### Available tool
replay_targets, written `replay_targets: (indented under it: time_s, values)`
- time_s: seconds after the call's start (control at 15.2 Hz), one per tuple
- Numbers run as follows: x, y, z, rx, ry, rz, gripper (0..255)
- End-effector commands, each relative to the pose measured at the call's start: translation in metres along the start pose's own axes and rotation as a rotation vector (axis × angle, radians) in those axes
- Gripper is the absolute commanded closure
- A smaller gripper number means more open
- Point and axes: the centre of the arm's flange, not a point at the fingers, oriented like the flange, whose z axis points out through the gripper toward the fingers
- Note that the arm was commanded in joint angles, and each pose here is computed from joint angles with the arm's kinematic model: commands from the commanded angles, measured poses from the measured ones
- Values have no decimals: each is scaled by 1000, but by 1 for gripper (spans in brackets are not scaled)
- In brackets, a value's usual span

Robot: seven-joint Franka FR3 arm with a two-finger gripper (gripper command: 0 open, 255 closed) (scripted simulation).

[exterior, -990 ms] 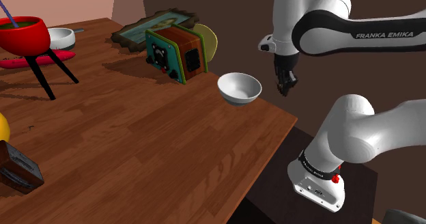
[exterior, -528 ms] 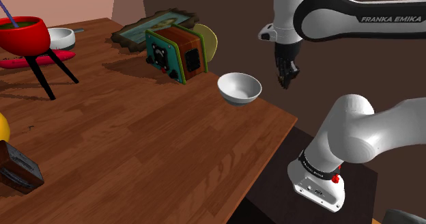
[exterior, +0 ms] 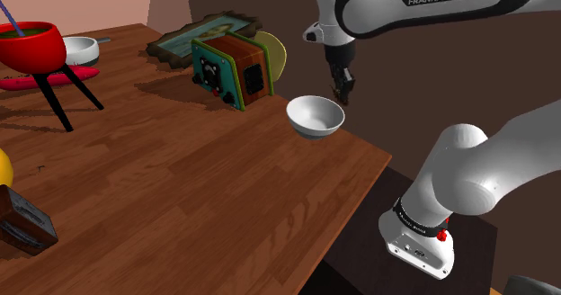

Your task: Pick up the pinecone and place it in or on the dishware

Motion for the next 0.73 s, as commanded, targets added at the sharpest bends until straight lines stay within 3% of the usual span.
replay_targets:
  time_s: [0.0, 0.2, 0.66]
  values:
    - [19, 16, -7, 0, 0, 0, 255]
    - [45, 36, -16, 0, 0, 0, 255]
    - [56, 35, 19, 0, 0, 0, 255]
